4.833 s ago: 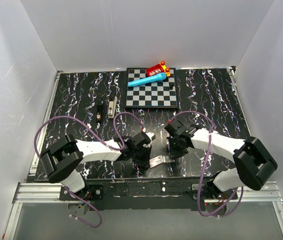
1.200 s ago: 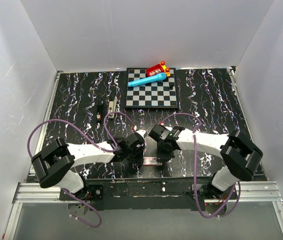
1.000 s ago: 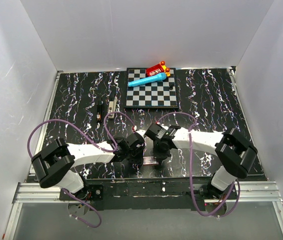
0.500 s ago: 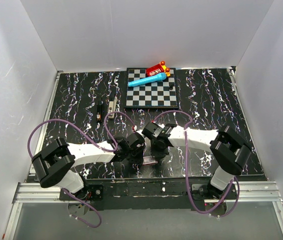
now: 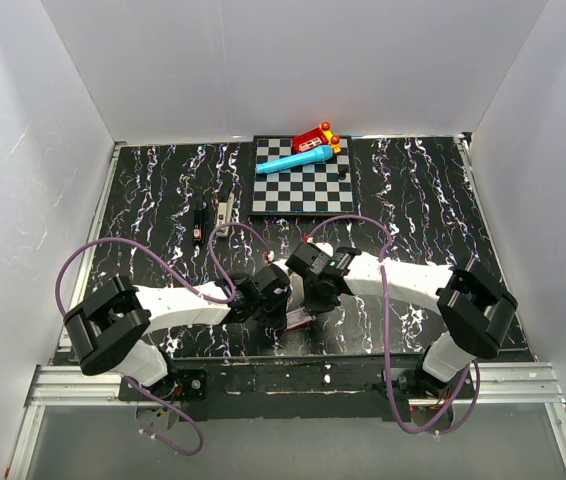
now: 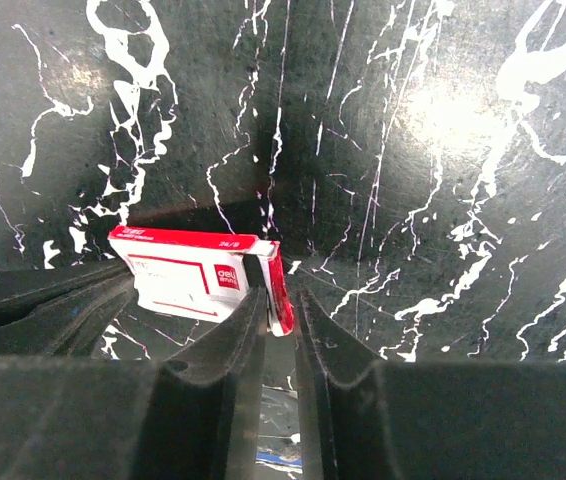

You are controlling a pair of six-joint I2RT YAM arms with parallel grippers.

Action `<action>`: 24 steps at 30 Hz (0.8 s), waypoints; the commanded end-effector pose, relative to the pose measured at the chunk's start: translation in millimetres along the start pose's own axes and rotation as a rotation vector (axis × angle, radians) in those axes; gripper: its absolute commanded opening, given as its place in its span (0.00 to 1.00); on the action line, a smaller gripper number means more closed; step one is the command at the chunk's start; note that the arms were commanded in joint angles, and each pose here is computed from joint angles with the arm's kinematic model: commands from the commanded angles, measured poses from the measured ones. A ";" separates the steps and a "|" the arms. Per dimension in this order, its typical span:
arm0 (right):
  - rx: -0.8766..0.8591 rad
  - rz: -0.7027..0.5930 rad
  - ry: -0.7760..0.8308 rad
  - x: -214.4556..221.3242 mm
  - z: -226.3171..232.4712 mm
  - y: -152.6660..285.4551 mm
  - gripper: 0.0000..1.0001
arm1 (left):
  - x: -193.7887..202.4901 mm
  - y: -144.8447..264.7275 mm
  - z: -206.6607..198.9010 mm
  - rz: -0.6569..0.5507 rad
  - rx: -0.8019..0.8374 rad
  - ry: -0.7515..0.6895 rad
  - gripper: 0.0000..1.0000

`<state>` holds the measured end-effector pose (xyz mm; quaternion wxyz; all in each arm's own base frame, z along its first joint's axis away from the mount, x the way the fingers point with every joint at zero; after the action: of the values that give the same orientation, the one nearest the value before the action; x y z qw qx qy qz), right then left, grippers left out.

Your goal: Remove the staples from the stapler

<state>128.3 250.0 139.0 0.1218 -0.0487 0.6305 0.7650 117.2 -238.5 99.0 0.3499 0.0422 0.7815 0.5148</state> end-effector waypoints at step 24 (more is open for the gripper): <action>0.030 -0.054 0.004 -9.4 -23.6 12.0 0.11 | 30.1 -2.7 16.6 0.156 -0.096 -0.037 0.00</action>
<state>126.3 228.2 152.9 0.1363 -0.0600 0.6335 0.7593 117.2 -238.4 99.3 0.3508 0.0438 0.7807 0.5152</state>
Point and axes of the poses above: each gripper's point midway between its finger pads, its own y axis back along the fingers, its own z axis along the line the jaws close on, x = y × z, the point moved 10 cm from there along y, back along the fingers, and after that the axes turned 14 degrees about -y, right-handed, at the moved point
